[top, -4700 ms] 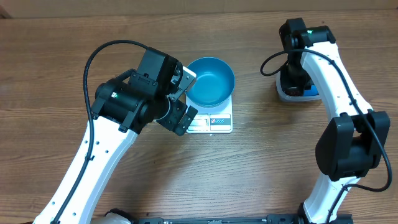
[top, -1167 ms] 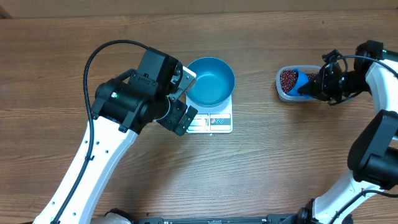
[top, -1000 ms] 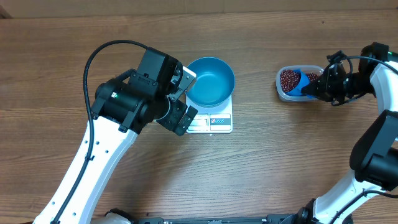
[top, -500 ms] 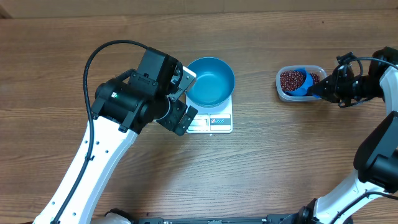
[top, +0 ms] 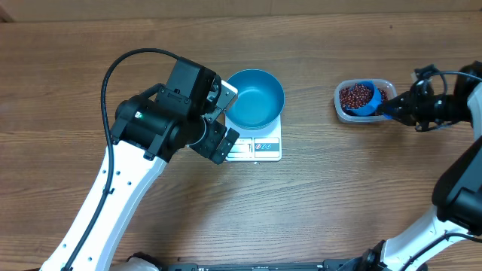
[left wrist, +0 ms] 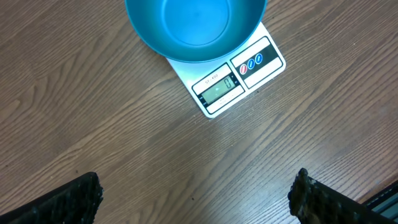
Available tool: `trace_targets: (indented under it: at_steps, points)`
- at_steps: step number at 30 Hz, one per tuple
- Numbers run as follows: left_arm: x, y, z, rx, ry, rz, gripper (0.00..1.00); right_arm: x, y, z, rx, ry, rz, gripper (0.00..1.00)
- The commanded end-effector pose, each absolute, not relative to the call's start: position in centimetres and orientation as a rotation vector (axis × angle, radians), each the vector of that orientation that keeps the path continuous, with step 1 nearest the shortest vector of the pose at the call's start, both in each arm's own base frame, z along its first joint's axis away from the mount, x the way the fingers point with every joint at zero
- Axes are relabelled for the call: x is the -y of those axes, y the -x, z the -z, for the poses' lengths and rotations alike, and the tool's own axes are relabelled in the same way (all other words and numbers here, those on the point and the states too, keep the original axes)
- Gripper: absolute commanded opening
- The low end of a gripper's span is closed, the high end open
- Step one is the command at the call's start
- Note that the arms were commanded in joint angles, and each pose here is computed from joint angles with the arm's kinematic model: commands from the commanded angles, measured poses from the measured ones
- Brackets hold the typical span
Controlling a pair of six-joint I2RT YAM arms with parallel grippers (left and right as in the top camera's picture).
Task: Scoop item into bowl and weigh 150g on scale
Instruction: 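Lift the filled blue scoop and carry it over the teal bowl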
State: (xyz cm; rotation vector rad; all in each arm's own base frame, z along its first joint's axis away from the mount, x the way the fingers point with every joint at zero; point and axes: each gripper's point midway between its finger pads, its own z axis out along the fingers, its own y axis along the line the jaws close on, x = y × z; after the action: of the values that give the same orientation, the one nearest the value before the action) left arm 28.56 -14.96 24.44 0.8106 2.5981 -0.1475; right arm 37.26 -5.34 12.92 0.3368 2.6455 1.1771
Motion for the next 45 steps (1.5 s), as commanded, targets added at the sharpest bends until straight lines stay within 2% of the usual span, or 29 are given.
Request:
trace_targets:
  at_steps: [1,21,37,45]
  points:
    - [15.0,-28.5,-24.5,-2.591,-0.829,0.156,0.99,6.2,-37.4,-14.2,-2.537,-0.322,-1.242,0.04]
    - [15.0,-28.5,-24.5,-2.591,-0.829,0.156,1.0,6.1,-37.2,-16.1,-2.41,-0.321,-1.367,0.04]
    - [15.0,-28.5,-24.5,-2.591,-0.829,0.156,0.99,4.9,-38.8,-20.6,-2.114,-0.319,-1.599,0.04]
    - [15.0,-28.5,-24.5,-2.591,-0.829,0.156,1.0,-0.9,-39.4,-21.6,-2.113,-0.16,-1.72,0.04]
